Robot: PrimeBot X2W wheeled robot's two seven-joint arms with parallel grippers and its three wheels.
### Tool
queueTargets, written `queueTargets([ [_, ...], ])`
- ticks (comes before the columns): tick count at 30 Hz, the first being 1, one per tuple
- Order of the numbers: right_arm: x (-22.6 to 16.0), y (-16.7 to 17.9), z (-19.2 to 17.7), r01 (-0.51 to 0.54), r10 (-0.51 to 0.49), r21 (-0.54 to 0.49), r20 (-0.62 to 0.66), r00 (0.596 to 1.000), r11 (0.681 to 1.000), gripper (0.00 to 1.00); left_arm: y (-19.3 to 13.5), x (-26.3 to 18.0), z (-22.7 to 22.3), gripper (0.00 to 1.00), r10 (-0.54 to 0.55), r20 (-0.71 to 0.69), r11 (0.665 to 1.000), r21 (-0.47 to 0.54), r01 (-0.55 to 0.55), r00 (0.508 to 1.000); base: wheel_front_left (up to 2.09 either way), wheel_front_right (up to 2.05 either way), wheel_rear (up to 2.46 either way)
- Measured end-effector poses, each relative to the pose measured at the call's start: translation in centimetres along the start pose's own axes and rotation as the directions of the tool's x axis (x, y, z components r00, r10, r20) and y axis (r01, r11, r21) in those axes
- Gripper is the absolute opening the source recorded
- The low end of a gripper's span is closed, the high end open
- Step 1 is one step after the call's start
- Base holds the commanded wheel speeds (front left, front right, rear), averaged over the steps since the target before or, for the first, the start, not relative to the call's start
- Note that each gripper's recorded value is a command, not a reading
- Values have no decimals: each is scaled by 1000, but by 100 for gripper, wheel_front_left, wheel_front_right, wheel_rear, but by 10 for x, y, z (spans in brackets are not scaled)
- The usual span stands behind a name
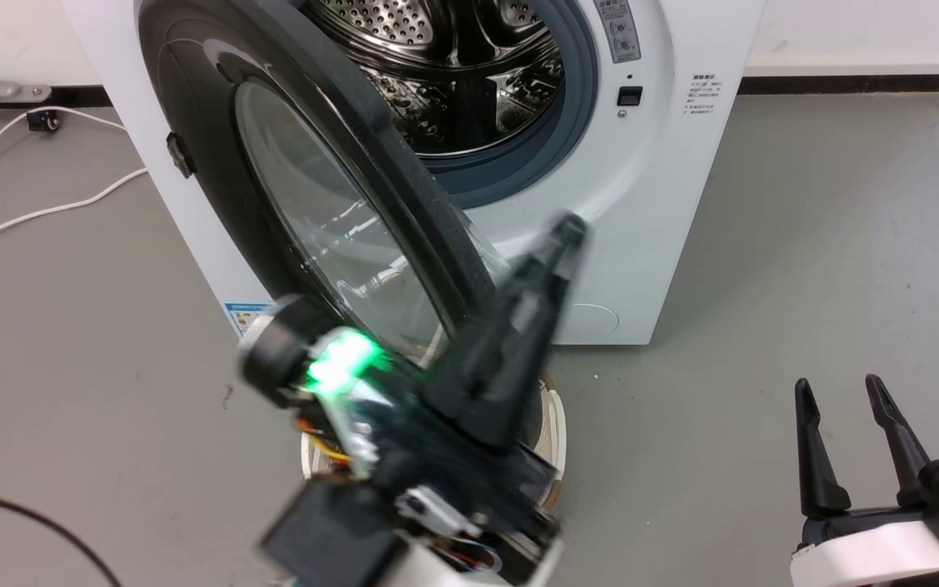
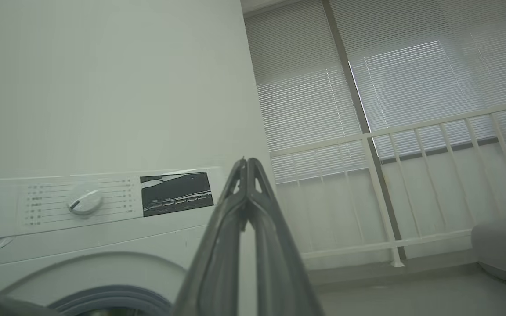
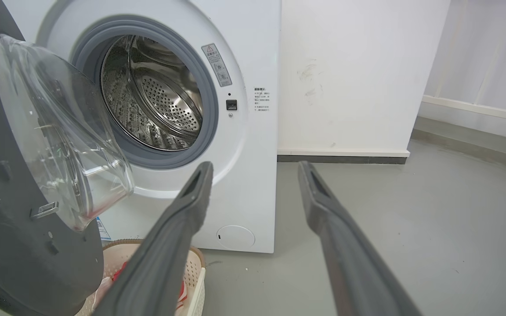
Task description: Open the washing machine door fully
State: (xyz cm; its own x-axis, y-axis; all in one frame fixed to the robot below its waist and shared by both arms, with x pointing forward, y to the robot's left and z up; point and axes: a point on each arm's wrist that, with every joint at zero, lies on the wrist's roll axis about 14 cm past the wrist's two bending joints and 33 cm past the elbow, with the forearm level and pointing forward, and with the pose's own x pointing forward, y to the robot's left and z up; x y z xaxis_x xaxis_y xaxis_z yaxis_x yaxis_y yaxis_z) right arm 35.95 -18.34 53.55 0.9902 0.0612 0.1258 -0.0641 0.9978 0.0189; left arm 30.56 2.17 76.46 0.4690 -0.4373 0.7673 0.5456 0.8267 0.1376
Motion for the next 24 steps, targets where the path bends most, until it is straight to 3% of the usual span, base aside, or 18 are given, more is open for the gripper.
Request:
queueTargets([
  [5,0,2,-1,-5,5,9,-5,1000,1000,100,-39,-18,-51,0,-100,-205,986,-150,70,974,0,0,0],
  [13,-1,1,-7,-1,1,16,-24,1000,1000,100,-73,-68,-119,0,-181,-480,956,-291,39,859,0,0,0],
  [17,0,1,-11,0,1,24,-36,999,1000,100,-72,-96,-144,0,-155,-580,955,-295,-30,800,0,0,0],
  [24,1,2,-17,-1,2,34,-48,999,999,100,-56,-107,-164,0,-97,-624,963,-255,-85,775,0,0,0],
])
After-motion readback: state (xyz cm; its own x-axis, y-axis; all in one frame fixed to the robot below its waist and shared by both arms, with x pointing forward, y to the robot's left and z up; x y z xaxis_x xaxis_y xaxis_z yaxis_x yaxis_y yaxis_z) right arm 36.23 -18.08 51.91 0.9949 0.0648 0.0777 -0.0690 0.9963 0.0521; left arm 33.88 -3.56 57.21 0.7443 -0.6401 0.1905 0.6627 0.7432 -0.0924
